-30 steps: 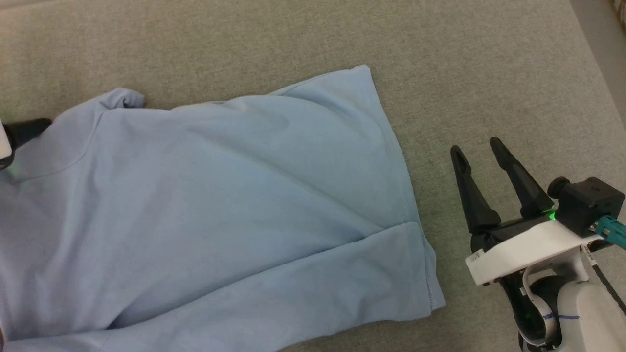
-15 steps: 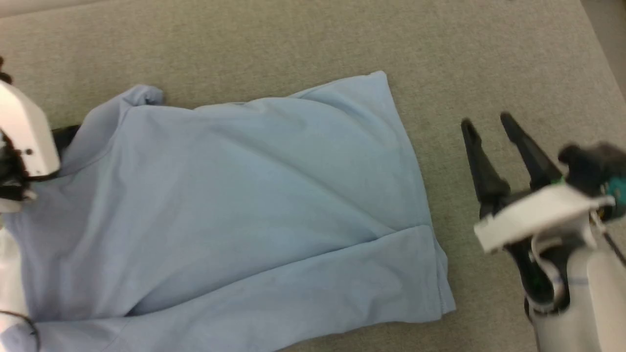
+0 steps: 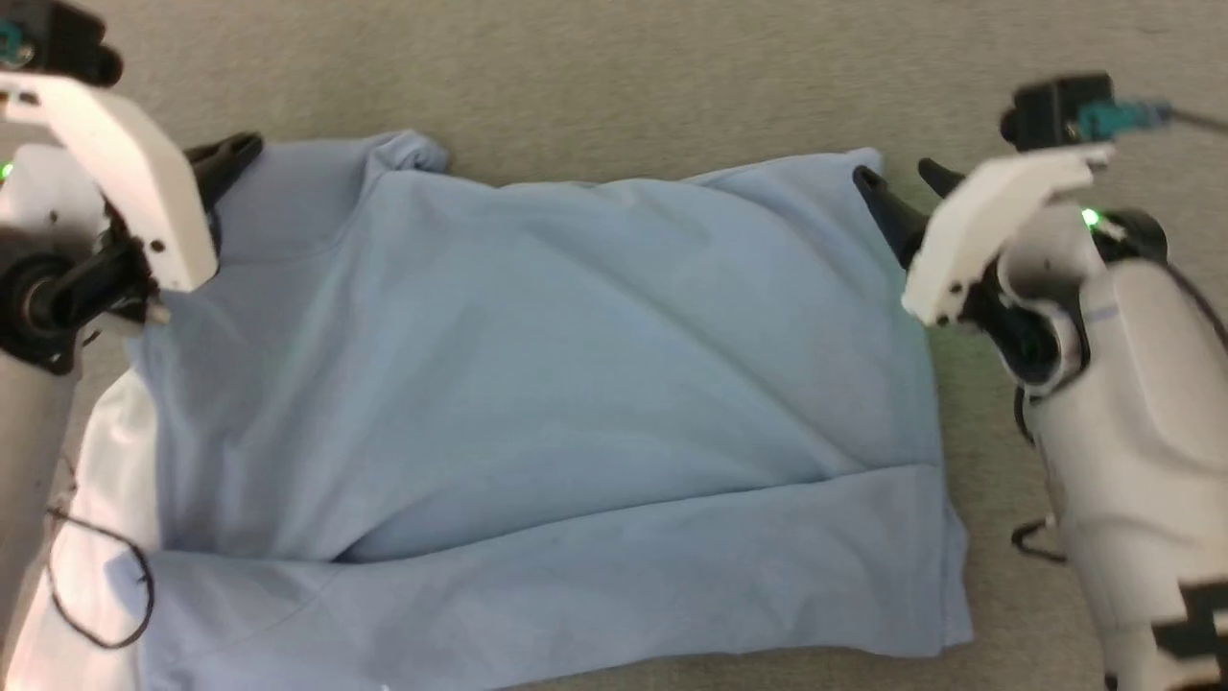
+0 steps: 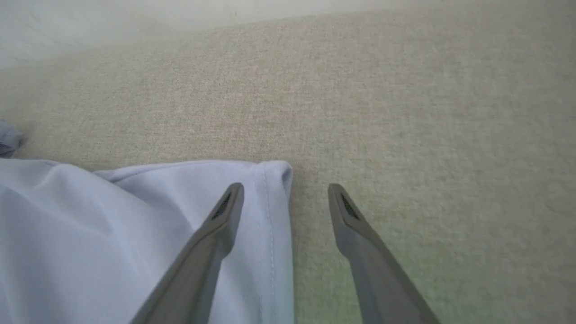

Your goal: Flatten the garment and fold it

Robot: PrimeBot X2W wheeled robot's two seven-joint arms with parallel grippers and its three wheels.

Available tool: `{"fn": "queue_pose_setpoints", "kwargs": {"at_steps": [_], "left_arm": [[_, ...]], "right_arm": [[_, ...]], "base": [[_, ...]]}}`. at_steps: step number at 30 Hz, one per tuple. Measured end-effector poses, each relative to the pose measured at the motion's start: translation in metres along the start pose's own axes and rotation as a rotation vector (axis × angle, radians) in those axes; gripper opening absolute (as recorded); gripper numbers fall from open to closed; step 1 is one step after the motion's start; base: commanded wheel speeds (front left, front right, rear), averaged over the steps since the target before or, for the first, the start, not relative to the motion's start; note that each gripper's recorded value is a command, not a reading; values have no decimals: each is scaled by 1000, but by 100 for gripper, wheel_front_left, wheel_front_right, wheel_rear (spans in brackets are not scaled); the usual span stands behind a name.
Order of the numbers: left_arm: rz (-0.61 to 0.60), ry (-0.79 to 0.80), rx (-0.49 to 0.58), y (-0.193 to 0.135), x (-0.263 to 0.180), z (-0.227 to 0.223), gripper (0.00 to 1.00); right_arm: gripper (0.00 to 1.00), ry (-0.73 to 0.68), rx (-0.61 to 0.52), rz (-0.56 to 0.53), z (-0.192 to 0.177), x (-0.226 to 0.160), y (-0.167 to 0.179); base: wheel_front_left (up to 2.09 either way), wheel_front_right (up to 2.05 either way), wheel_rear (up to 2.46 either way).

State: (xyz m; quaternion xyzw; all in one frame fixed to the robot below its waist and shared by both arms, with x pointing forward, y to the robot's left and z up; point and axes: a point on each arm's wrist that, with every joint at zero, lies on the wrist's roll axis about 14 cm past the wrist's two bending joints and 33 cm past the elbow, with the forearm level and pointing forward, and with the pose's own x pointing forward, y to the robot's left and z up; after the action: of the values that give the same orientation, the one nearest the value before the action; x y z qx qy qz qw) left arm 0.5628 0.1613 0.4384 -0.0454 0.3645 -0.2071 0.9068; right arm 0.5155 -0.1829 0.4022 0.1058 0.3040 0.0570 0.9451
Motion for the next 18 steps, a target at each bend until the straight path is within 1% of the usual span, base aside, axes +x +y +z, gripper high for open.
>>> {"fn": "queue_pose_setpoints", "kwargs": {"at_steps": [4, 8, 9, 10, 11, 15, 18], "left_arm": [[5, -22, 7, 4, -1, 3, 0], [7, -15, 13, 8, 3, -1, 0], [10, -11, 13, 9, 3, -3, 0], [12, -12, 14, 10, 3, -4, 0], [13, -11, 15, 11, 3, -5, 0], [19, -6, 15, 13, 3, -9, 0], [23, -37, 18, 13, 1, -5, 0]], "right_arm": [[100, 134, -17, 34, -11, 25, 13], [100, 252, -36, 46, -21, 41, 19], [75, 285, -39, 47, -23, 44, 19], [33, 311, -41, 49, -24, 46, 20], [0, 332, -37, 51, -25, 47, 21], [0, 382, -41, 58, -25, 49, 23], [0, 338, -49, 62, -18, 49, 25]], "base": [[0, 0, 0], [0, 0, 0], [0, 0, 0], [0, 0, 0], [0, 0, 0], [0, 0, 0], [0, 0, 0]]}}
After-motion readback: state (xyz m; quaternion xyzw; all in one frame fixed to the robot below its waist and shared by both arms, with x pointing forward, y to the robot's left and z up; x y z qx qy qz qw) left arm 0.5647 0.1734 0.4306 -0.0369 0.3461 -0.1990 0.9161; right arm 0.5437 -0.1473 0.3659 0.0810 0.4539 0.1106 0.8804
